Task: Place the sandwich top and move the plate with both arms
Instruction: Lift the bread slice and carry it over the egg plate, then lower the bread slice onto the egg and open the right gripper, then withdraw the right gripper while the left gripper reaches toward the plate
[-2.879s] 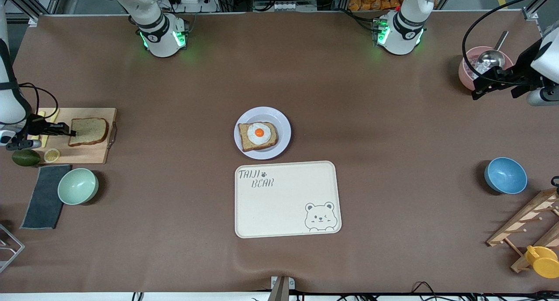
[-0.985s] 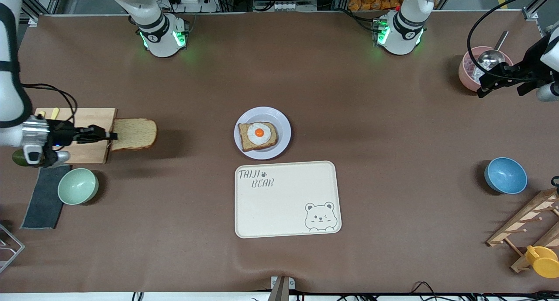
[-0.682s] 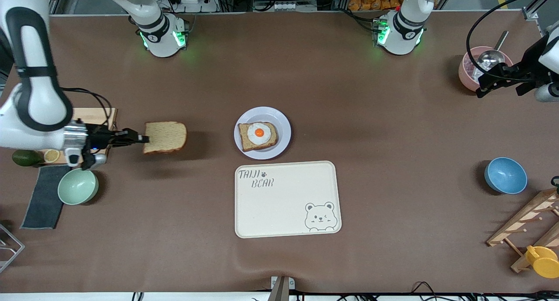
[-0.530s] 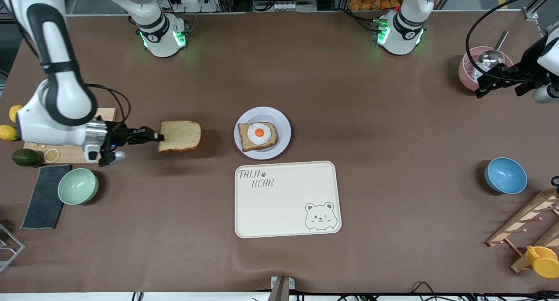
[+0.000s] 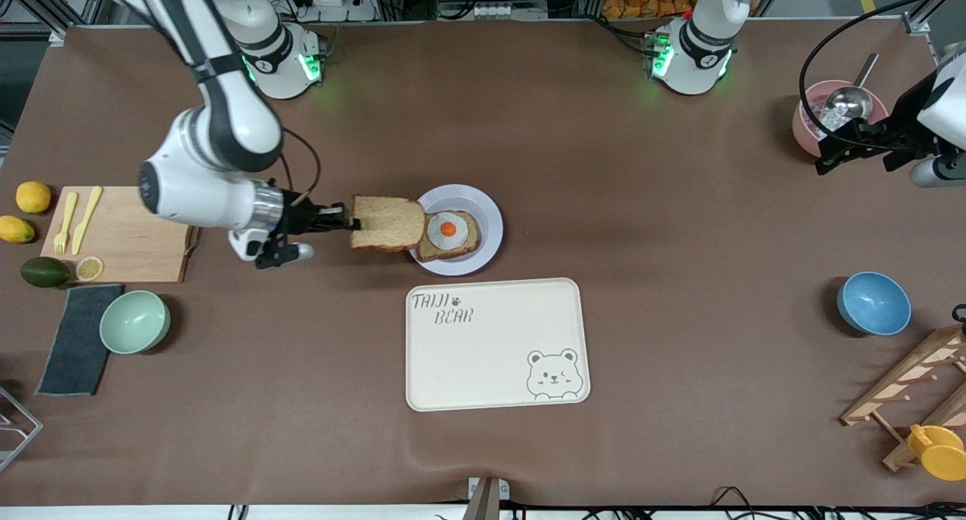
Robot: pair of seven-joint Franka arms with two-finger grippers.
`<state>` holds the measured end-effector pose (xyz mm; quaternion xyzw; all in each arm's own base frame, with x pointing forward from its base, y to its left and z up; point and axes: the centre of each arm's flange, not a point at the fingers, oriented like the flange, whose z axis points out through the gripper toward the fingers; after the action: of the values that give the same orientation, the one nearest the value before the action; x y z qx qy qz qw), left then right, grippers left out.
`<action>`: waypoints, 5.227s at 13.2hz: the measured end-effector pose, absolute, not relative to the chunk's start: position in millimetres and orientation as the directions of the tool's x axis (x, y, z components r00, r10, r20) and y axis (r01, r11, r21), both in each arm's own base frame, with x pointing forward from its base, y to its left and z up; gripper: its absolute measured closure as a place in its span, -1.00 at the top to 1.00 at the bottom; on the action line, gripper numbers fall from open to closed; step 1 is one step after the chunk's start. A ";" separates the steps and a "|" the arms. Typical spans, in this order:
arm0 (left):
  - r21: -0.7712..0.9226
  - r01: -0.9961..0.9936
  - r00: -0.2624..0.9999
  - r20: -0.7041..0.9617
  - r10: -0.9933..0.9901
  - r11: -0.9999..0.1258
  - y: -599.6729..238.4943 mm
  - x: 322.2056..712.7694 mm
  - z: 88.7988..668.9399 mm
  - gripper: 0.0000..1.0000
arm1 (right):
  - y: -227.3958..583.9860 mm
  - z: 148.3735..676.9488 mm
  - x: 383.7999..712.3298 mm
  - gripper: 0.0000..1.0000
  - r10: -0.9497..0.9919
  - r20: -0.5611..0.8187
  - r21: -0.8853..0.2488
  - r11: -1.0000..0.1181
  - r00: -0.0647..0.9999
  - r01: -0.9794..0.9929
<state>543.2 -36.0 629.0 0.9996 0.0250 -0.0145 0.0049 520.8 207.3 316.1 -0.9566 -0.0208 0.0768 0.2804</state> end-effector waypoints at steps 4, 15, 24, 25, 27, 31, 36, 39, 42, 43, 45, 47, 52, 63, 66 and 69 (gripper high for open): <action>0.009 0.050 0.998 -0.029 0.050 -0.999 -35.8 543.4 628.9 1.00 | 248.3 293.2 504.3 -0.90 0.055 -0.124 -0.533 -0.846 0.991 -0.019; 0.009 0.052 0.998 -0.032 0.051 -0.999 -35.2 544.1 627.6 1.00 | 295.4 241.5 478.1 -0.90 0.025 -0.089 -0.489 -0.872 0.996 -0.022; 0.009 0.052 0.998 -0.033 0.052 -0.999 -34.9 544.5 626.8 1.00 | 290.6 236.7 476.7 -0.20 -0.015 -0.101 -0.495 -0.867 0.995 -0.063; 0.009 0.052 0.998 -0.033 0.052 -0.999 -34.9 544.5 626.7 1.00 | 290.5 236.6 476.7 -0.20 -0.018 -0.102 -0.496 -0.865 0.995 -0.067; 0.009 0.052 0.998 -0.034 0.052 -0.999 -34.9 544.6 626.6 1.00 | 290.4 236.6 476.7 -0.14 -0.022 -0.104 -0.497 -0.865 0.994 -0.071; 0.009 0.052 0.998 -0.034 0.052 -0.999 -34.9 544.8 626.2 1.00 | 289.6 240.4 479.1 0.07 -0.053 -0.124 -0.498 -0.860 0.991 -0.108; 0.075 0.090 0.995 -0.051 0.087 -0.993 -24.2 558.6 606.9 1.00 | 256.7 269.3 512.0 0.50 -0.056 -0.203 -0.551 -0.819 0.978 -0.161; 0.113 0.096 0.994 -0.065 0.089 -0.989 -31.1 581.5 567.4 1.00 | 205.5 304.1 547.7 0.67 -0.033 -0.231 -0.565 -0.809 0.972 -0.162; 0.278 0.131 0.988 -0.120 0.101 -0.952 -49.4 600.8 530.4 1.00 | 151.3 338.8 580.0 0.81 -0.001 -0.195 -0.509 -0.855 0.981 -0.102; 0.315 0.138 0.987 -0.123 0.104 -0.939 -56.3 606.7 521.6 1.00 | 135.4 352.1 588.9 0.82 0.017 -0.183 -0.479 -0.875 0.983 -0.074; 0.340 0.126 0.990 -0.103 0.096 -0.932 -79.2 619.9 495.9 1.00 | 101.1 376.8 603.1 0.82 0.015 -0.180 -0.460 -0.885 0.983 -0.071; 0.372 0.114 0.991 -0.102 0.082 -0.921 -118.0 627.3 451.0 1.00 | 54.9 397.3 614.3 0.86 0.000 -0.166 -0.399 -0.914 0.986 -0.067; 0.492 0.139 0.980 -0.194 0.047 -0.859 -186.8 592.0 360.2 1.00 | -24.2 450.1 626.7 0.91 -0.011 -0.134 -0.290 -0.956 0.991 -0.050; 0.816 0.273 0.960 -0.195 0.202 -0.509 -307.7 464.7 164.4 1.00 | -66.7 588.2 615.9 0.81 0.074 -0.099 -0.191 -0.980 0.992 0.054; 0.814 0.265 0.963 -0.195 0.188 -0.517 -308.0 458.1 138.7 0.99 | -72.0 606.9 604.7 0.88 0.083 -0.133 -0.072 -0.995 0.988 0.074; 0.826 0.250 0.968 -0.191 0.166 -0.506 -316.8 457.0 141.4 0.77 | -67.4 623.8 584.5 0.89 0.095 -0.133 -0.010 -0.995 0.987 0.095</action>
<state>457.0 -316.8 141.4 0.8666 0.1199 -0.0433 0.4825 584.5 -67.4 623.8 -0.9966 -0.0476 0.0666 0.0018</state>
